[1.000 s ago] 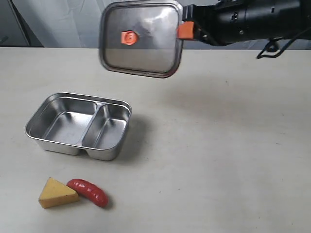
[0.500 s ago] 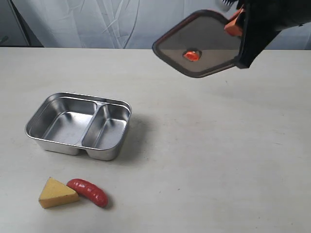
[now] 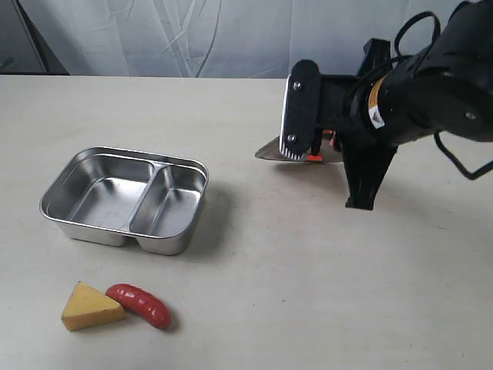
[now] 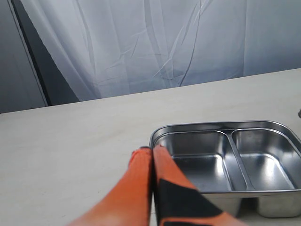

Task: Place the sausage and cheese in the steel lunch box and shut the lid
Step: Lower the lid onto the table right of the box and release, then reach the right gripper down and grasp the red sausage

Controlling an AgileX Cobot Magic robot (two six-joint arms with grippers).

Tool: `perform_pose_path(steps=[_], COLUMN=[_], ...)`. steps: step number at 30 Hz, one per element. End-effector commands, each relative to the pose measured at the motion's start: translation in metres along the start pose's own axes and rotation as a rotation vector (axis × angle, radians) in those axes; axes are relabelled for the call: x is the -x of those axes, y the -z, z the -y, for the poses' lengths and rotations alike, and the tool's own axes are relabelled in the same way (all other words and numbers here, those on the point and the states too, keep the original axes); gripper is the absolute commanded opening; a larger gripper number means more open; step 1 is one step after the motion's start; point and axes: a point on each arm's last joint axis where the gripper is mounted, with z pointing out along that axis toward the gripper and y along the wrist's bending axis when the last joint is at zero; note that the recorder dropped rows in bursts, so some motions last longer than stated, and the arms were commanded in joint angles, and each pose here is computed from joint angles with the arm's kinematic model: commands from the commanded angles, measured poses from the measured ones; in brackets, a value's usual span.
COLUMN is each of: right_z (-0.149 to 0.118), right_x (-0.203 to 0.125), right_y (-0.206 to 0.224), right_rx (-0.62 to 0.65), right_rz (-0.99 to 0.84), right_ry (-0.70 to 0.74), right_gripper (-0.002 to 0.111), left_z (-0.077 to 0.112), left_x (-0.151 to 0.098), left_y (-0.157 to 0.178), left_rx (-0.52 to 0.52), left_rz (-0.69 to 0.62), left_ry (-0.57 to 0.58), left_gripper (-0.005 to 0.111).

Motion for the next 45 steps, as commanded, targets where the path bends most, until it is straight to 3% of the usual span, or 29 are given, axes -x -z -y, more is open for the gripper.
perform_pose_path(steps=[1,16,18,24,31,37,45], right_z=[-0.019,-0.076,-0.081,-0.088,-0.095,-0.102,-0.114], right_x=[0.010,0.037,0.039,0.043,0.054,0.084,0.132], right_y=[-0.004,-0.015,-0.017,-0.016,-0.007,0.009,-0.003], right_rx=[0.036,0.350,0.395,0.479,0.590,0.592,0.623], right_rz=[0.006,-0.055,-0.045,-0.019,0.012,0.125,0.190], right_ry=[-0.020,-0.115,-0.125,-0.150,-0.274,-0.225,-0.217], right_gripper=[-0.001,-0.001,0.006,0.044,0.046,0.056,0.057], left_z=[0.000,0.000,0.000,0.000,0.000,0.000,0.000], left_x=[0.000,0.000,0.000,0.000,0.000,0.000,0.000], left_y=[0.000,0.000,0.000,0.000,0.000,0.000,0.000], left_rx=[-0.005,-0.005,-0.005,-0.005,-0.005,-0.005,-0.005], left_rz=[0.010,0.010,0.010,0.010,0.010,0.010,0.010], left_ry=[0.000,0.000,0.000,0.000,0.000,0.000,0.000], left_gripper=[0.000,0.000,0.000,0.000,0.000,0.000,0.000])
